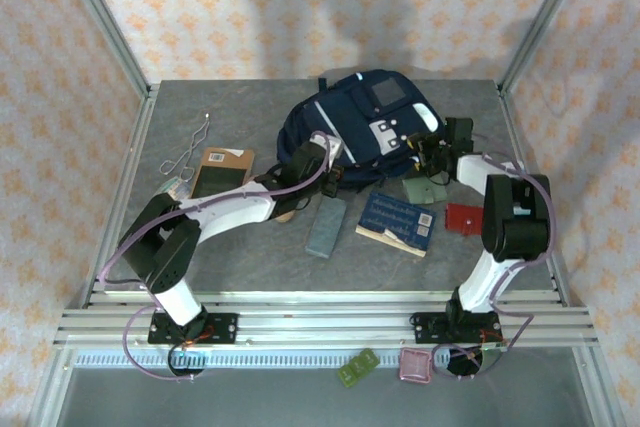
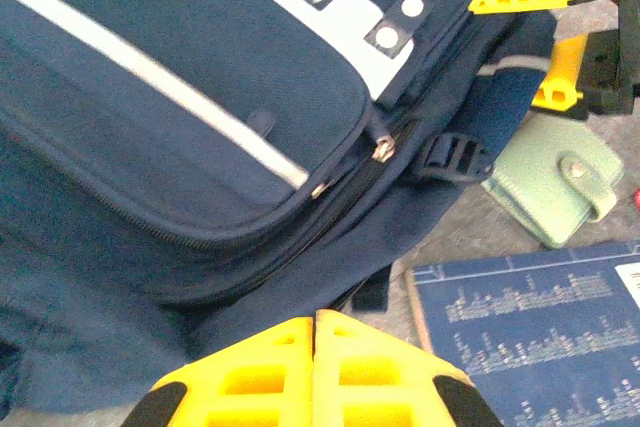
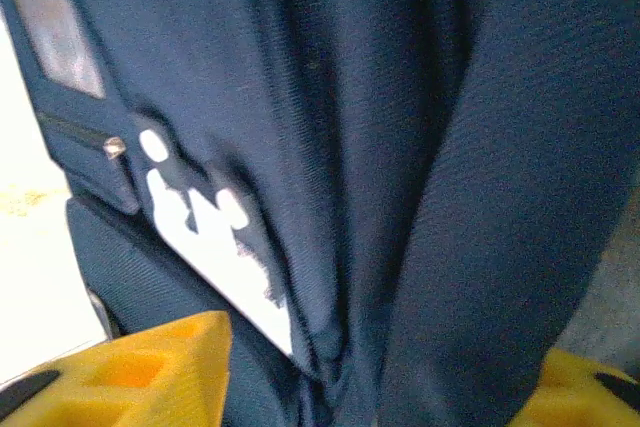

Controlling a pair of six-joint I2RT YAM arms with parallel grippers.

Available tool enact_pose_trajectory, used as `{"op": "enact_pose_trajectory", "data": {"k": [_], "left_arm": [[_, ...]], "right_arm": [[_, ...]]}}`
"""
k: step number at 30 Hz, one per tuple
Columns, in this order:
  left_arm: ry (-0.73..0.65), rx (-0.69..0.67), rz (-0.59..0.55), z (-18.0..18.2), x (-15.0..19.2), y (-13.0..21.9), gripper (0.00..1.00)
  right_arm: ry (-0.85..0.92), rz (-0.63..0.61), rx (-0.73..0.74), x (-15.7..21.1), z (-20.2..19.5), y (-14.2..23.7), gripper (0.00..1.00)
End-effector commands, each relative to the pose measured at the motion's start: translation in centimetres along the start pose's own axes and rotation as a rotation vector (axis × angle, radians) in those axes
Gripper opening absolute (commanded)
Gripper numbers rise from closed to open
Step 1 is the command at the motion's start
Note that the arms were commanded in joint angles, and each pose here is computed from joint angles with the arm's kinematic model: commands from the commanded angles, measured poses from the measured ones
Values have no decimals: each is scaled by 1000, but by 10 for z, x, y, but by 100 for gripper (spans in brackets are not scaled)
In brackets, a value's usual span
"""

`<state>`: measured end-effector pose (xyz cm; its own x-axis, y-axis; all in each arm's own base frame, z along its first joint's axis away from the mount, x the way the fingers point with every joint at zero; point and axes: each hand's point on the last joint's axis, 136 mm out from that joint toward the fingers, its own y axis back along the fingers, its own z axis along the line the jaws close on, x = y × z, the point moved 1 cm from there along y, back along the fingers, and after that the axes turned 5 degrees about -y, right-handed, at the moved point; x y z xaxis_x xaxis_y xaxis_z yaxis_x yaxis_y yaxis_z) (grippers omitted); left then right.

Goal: Pack books, pencil case, and school supplies into a backpack

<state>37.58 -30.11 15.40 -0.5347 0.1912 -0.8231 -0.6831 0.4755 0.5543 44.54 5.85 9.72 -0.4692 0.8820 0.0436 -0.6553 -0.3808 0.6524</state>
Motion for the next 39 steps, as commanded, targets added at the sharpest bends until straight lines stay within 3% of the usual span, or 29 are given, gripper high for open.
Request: {"op": "enact_pose_trajectory", "data": {"k": [1, 6, 11, 16, 24, 29, 34, 36, 37, 39], "left_arm": [[11, -8, 5, 0, -8, -5, 0], [14, -41, 21, 7, -7, -2, 0], [51, -56, 32, 13, 7, 5, 1], [149, -95, -6, 31, 18, 15, 37], [343, -80, -205, 57, 10, 43, 66], [404, -47, -349, 68, -2, 65, 98], [432, -1, -287, 72, -3, 53, 99], [418, 16, -254, 69, 1, 47, 99], [411, 20, -245, 69, 1, 45, 93], [385, 28, -217, 67, 4, 42, 65]], "right_arm": [[101, 22, -75, 19, 25, 41, 58], [115, 60, -80, 38, 15, 59, 61], [126, 139, -80, 76, 11, 53, 61], [55, 244, -21, 121, -9, 28, 62], [-44, 246, 21, 134, -23, 8, 62], [-75, 233, 23, 131, -23, -10, 57], [-79, 242, 49, 131, -24, -33, 49], [-76, 244, 47, 132, -21, -38, 37], [-71, 246, 44, 132, -19, -40, 29], [-67, 249, 25, 132, -11, -39, 11]]}}
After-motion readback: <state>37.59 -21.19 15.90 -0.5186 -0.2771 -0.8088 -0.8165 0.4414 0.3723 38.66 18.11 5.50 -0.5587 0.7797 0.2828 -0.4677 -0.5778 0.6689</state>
